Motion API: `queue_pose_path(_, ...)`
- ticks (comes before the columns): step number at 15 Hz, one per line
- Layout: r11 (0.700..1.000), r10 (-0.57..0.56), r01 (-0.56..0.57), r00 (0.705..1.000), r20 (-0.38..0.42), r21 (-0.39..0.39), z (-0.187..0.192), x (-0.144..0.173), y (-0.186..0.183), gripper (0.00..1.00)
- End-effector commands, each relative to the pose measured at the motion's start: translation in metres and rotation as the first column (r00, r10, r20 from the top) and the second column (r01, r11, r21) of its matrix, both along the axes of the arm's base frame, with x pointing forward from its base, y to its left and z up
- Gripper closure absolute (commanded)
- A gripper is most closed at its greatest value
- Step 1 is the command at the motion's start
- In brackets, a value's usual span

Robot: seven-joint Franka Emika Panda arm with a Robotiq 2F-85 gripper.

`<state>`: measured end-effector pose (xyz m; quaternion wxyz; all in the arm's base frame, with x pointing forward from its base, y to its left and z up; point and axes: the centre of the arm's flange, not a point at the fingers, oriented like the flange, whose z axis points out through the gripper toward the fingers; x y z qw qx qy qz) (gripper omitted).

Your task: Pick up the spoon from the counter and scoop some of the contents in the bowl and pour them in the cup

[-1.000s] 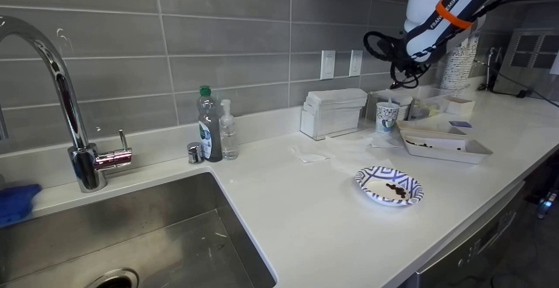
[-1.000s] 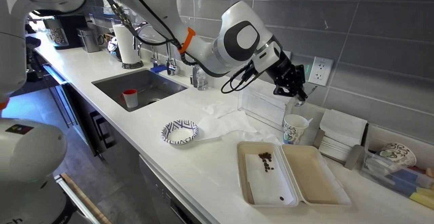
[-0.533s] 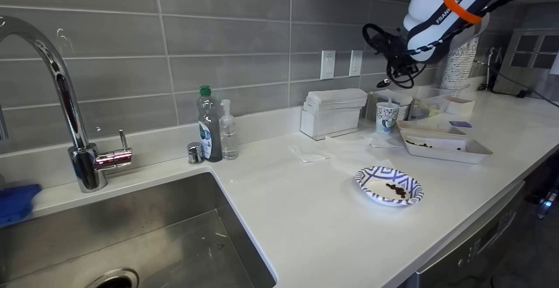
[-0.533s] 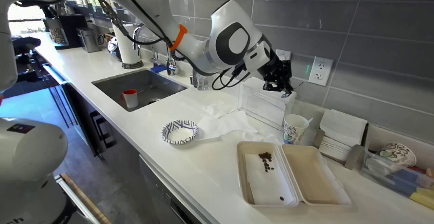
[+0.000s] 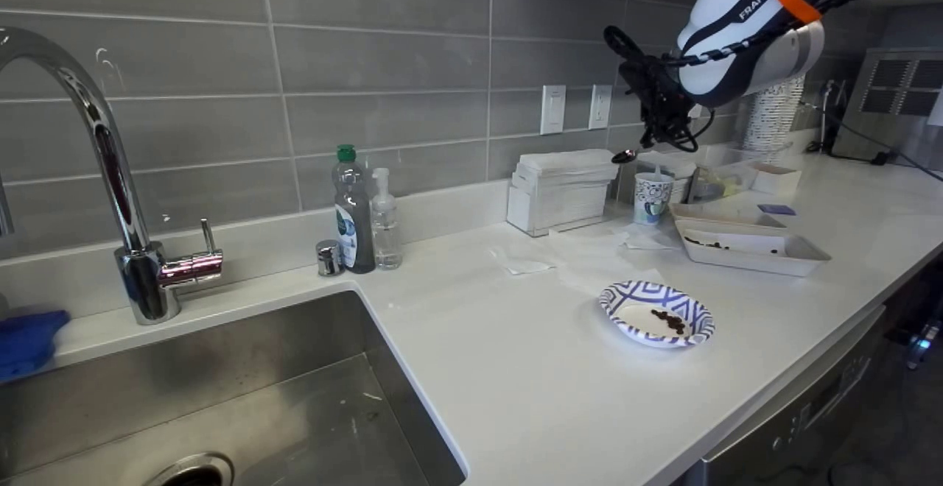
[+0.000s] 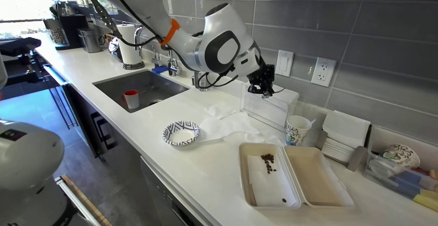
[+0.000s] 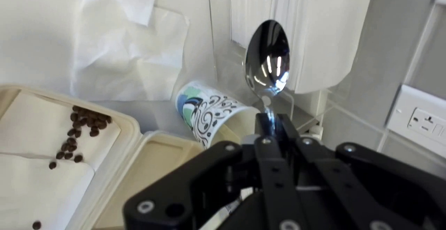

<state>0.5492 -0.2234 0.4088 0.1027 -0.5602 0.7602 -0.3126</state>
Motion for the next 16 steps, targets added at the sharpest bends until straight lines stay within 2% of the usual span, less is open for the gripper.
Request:
queue_pose_path(1, 0.989, 0.105, -0.105, 0.994, 0.006, 0.108, -0.013, 0.005, -0.003, 0.98)
queue_pose_path(7, 0.94, 0.223, -0.208, 0.974, -0.028, 0.27, -0.039, 0.019, 0.019, 0.98)
queue_pose_path(11, 0.897, 0.24, -0.205, 0.97, -0.04, 0.391, -0.072, 0.027, 0.008, 0.98)
queue_pose_path(14, 0.87, 0.253, -0.211, 0.967, -0.037, 0.446, -0.096, 0.035, -0.006, 0.98)
queue_pose_path(16, 0.845, 0.302, -0.259, 0.953, -0.019, 0.468, -0.11, 0.045, -0.005, 0.98)
